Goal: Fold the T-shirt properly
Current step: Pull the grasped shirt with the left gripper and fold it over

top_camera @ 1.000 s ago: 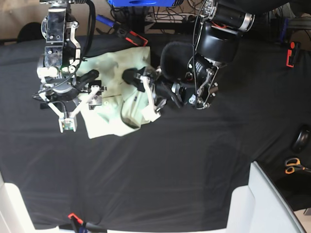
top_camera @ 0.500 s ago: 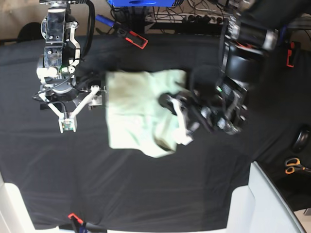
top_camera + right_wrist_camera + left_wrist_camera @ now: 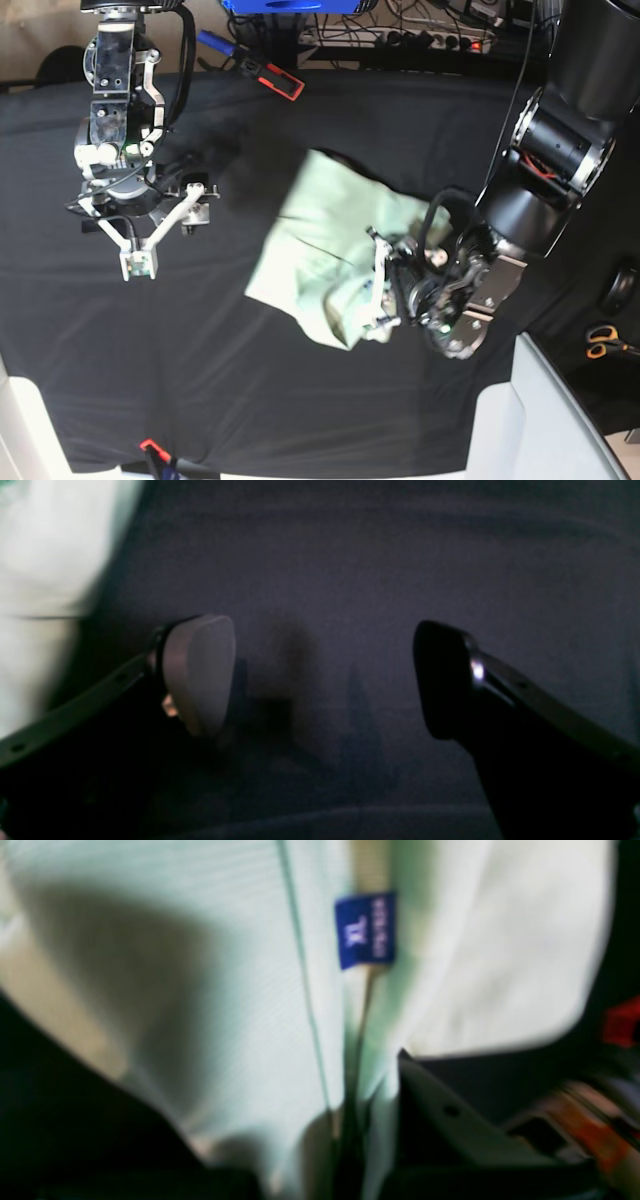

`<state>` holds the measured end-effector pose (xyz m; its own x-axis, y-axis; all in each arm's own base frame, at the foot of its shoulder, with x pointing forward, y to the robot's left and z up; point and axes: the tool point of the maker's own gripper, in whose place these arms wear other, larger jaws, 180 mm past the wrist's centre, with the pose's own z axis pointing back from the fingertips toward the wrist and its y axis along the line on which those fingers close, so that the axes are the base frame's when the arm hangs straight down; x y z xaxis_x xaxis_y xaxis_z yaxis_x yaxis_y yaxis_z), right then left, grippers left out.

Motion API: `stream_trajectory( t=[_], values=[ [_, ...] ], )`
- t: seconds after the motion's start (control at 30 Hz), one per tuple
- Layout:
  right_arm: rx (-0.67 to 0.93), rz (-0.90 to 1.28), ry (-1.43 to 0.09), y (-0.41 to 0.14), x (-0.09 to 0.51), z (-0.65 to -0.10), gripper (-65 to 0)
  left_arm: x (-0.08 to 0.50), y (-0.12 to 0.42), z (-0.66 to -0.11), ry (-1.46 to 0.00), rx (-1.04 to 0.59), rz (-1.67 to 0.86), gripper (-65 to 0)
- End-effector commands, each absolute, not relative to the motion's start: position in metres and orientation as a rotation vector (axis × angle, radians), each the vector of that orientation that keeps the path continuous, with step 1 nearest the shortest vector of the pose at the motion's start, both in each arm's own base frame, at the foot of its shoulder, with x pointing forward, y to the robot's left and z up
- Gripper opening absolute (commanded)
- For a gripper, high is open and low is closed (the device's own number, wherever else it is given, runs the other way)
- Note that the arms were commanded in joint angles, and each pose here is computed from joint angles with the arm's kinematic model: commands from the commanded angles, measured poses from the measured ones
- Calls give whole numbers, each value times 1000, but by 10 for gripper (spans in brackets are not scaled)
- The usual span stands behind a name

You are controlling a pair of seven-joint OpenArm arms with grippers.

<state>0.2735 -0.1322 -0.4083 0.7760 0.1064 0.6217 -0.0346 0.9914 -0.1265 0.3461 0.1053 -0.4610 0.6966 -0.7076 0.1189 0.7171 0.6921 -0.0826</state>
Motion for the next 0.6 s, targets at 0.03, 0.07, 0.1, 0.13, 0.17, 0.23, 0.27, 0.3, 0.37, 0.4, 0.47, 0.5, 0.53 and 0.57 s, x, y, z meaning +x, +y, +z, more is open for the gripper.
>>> stream_trajectory(
  t=[0.03, 0.07, 0.1, 0.13, 0.17, 0.23, 0.27, 0.3, 0.37, 0.4, 0.47, 0.5, 0.53, 0.57],
  values=[
    [-109, 73, -728, -131, 283, -396, -123, 371, 94, -445, -136, -51, -863, -650],
    [-109, 73, -729, -132, 283, -396, -123, 374, 95, -445, -136, -5, -889, -650],
    [-109, 73, -729, -132, 283, -396, -123, 380, 92, -442, -144, 45, -925, -650],
    [-109, 73, -729, -132, 283, -396, -123, 385, 90, -440, -149, 98, -959, -650],
    [-109, 73, -729, -132, 283, -396, -123, 388, 88, -439, -153, 133, -984, -650],
    [-109, 73, -729, -132, 283, -396, -123, 395, 76, -434, -171, 197, -1049, -650],
    [-109, 73, -729, -132, 283, -396, -123, 398, 67, -432, -185, 219, -1096, -650],
    [-109, 73, -729, -132, 283, -396, -123, 401, 59, -429, -197, 241, -1144, -650],
    [-109, 73, -728, -132, 283, -396, -123, 408, 45, -424, -234, 297, -1207, -650],
    [-109, 73, -726, -132, 282, -397, -123, 412, 38, -421, -259, 326, -1234, -650],
    [-110, 74, -723, -132, 281, -398, -123, 413, 25, -422, -282, 366, -1289, -650],
    [-110, 75, -722, -132, 280, -398, -123, 412, 20, -424, -280, 381, -1306, -650],
    [-110, 75, -722, -132, 280, -398, -123, 410, 14, -427, -280, 382, -1324, -650],
    [-110, 75, -722, -132, 280, -398, -123, 408, 7, -430, -286, 375, -1338, -650]
  ],
)
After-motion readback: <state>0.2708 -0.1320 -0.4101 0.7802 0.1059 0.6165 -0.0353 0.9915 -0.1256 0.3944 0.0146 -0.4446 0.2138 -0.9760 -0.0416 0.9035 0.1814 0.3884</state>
